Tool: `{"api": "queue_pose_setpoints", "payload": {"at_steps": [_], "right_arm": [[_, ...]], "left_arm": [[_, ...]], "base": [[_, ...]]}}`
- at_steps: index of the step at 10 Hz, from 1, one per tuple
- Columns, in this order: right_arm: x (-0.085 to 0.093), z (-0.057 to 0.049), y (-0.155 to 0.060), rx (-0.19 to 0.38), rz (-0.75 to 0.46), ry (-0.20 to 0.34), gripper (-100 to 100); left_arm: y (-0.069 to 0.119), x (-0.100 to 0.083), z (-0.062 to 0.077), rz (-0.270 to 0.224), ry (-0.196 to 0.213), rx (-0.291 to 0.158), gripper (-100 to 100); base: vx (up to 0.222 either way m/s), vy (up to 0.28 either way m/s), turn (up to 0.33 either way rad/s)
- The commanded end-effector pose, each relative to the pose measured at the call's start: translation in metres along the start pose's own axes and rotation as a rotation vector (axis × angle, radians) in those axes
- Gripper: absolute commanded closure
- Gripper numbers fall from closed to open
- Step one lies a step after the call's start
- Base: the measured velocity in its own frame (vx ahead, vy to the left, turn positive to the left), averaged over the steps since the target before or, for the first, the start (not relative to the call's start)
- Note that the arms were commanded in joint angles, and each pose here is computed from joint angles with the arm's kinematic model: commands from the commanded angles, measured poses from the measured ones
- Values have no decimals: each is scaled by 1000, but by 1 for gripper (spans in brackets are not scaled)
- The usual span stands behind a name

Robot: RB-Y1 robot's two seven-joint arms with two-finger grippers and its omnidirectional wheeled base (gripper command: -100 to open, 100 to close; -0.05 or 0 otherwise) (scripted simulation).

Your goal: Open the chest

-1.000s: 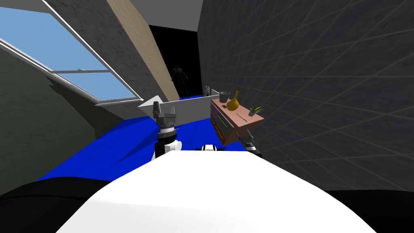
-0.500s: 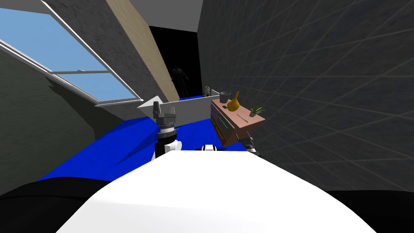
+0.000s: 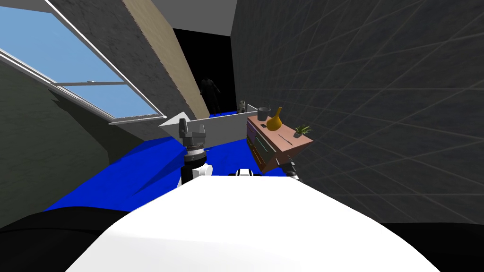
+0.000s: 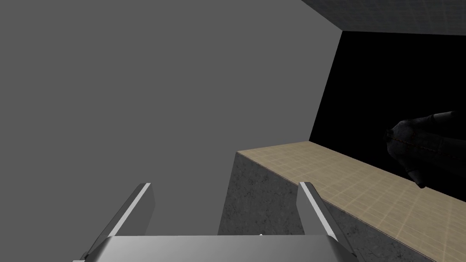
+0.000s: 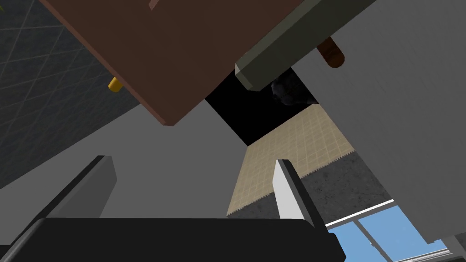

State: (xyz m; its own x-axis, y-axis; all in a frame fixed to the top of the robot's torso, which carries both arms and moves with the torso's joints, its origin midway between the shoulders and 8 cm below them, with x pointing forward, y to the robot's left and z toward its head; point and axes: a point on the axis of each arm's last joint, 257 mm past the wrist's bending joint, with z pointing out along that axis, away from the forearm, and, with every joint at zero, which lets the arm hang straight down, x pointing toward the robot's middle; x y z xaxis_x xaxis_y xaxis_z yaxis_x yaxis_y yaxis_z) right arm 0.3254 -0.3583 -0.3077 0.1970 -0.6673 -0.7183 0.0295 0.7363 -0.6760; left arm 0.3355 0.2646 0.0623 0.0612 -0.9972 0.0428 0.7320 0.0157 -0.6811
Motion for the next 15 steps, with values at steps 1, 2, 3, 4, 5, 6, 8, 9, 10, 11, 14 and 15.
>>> {"api": "queue_pose_setpoints", "payload": {"at_steps": [1, 2, 3, 4, 5, 6, 8, 9, 10, 11, 14, 15], "right_arm": [[10, -10, 10, -22, -73, 14, -100], [10, -10, 10, -22, -96, 14, -100], [13, -14, 16, -35, -127, 10, -100], [18, -18, 19, -42, -149, 24, -100], [18, -18, 19, -42, -169, 23, -100], [23, -25, 27, -58, -199, 25, -100], [25, -26, 28, -62, -236, 30, -100], [30, -33, 36, -77, -265, 32, -100], [31, -34, 37, -80, -289, 34, -100], [31, -34, 37, -80, -299, 34, -100], [37, -46, 54, -107, -366, 34, -100], [39, -47, 55, -110, -394, 36, -100]], "left_arm": [[0, 0, 0, 0, 0, 0, 0], [0, 0, 0, 0, 0, 0, 0], [0, 0, 0, 0, 0, 0, 0], [0, 0, 0, 0, 0, 0, 0], [0, 0, 0, 0, 0, 0, 0], [0, 0, 0, 0, 0, 0, 0], [0, 0, 0, 0, 0, 0, 0], [0, 0, 0, 0, 0, 0, 0], [0, 0, 0, 0, 0, 0, 0], [0, 0, 0, 0, 0, 0, 0], [0, 0, 0, 0, 0, 0, 0], [0, 0, 0, 0, 0, 0, 0]], "base": [[48, 10, 5], [22, 6, 0], [51, 9, 11], [57, 4, 8], [27, 1, -1], [49, 2, 15], [38, 1, 4], [42, 1, 18], [42, 0, 11], [23, -3, -1], [54, -11, 11], [47, -13, 5]]}}
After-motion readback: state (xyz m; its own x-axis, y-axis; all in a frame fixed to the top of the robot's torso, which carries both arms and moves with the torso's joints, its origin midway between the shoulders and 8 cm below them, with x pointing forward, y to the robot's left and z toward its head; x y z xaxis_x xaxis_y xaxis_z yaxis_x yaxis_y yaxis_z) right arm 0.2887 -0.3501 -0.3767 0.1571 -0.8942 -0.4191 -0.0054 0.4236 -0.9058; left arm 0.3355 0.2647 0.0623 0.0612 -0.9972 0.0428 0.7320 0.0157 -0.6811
